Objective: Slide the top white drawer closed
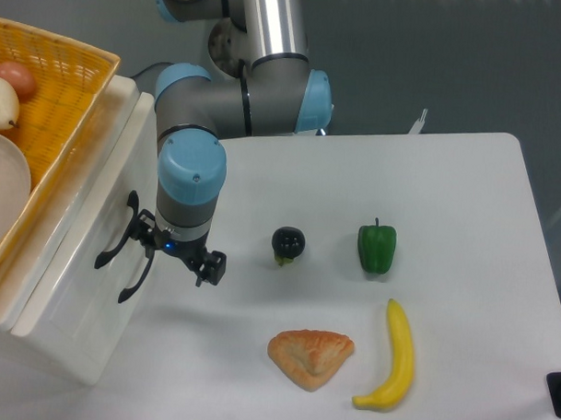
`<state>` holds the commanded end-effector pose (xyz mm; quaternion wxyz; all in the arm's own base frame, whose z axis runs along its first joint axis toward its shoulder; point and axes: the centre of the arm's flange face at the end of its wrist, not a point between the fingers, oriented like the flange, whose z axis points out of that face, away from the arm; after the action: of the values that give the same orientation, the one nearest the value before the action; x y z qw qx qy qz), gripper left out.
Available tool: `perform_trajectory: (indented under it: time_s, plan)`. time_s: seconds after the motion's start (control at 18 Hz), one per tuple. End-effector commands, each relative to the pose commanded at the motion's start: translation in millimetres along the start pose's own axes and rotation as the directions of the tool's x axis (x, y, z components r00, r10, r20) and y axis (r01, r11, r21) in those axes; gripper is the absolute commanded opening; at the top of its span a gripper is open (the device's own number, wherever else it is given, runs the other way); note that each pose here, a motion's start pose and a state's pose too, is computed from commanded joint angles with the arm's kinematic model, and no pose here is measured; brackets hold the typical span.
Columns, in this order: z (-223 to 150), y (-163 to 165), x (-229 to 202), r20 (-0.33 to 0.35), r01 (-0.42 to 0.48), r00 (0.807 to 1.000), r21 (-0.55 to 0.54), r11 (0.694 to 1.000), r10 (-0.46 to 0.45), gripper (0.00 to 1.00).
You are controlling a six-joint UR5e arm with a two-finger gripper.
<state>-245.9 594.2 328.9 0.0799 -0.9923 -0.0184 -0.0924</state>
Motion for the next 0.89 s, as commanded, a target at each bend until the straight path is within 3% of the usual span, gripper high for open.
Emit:
perform_trajectory:
  time_s: [0.33, 0.56, 0.89]
  plan:
    - [-23.8, 6.9, -40.0, 0.026, 0.028, 0.999, 0.039, 0.999, -0.029, 1.0]
    - [-49.5, 35.6, -74.9, 0.063, -0.141, 0.989, 0.051, 0.989, 0.137, 1.0]
    - [-93.8, 96.5, -128.5, 0.124, -0.343, 0.934, 0.038, 0.939, 0.336, 1.0]
